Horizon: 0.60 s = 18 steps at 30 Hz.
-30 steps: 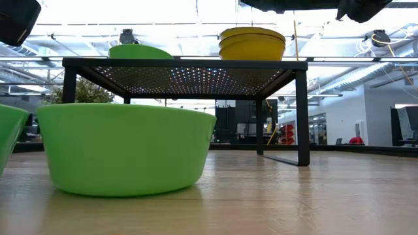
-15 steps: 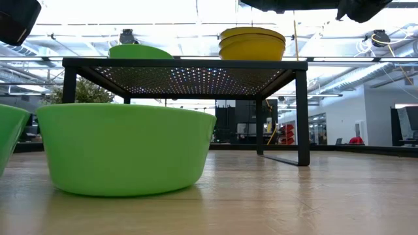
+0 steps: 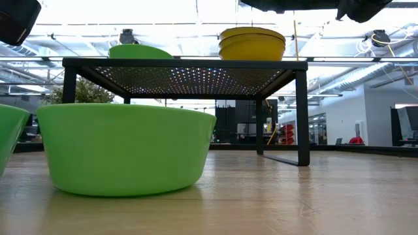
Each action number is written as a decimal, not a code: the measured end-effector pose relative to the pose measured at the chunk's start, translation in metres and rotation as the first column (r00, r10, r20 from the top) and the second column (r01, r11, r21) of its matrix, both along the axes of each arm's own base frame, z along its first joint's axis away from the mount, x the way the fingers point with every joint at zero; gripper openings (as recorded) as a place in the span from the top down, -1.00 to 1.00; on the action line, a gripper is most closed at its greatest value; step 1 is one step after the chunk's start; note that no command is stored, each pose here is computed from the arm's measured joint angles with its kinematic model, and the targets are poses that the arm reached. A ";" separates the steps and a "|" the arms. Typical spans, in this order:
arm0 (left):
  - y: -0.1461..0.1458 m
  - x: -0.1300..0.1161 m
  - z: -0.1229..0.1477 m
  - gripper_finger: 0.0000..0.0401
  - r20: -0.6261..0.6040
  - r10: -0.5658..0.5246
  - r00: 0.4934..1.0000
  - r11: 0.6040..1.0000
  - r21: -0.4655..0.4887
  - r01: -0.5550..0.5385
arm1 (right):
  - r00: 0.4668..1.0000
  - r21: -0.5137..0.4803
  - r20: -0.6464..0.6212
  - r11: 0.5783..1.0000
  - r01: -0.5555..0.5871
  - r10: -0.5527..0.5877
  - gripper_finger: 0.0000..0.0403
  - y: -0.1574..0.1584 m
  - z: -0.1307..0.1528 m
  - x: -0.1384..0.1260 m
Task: Pick & Place Mini bowls
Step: Stack the left green bowl on top of the green bowl on the shelf
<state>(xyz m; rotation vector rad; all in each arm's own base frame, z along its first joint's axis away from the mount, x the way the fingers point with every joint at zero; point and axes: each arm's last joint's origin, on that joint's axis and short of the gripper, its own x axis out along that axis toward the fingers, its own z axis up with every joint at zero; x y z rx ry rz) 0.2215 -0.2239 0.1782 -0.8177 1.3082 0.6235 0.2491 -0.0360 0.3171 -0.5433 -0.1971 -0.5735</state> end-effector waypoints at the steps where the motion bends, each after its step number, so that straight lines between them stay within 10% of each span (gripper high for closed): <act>1: 0.000 0.000 0.000 0.97 0.000 0.000 1.000 1.000 0.000 0.000 | 1.000 0.000 0.000 1.000 0.000 0.000 -0.07 0.000 0.000 0.000; 18: 0.000 0.000 0.000 0.96 0.000 0.000 1.000 1.000 0.000 0.000 | 1.000 0.000 0.000 1.000 0.000 0.000 -0.07 0.000 0.000 0.000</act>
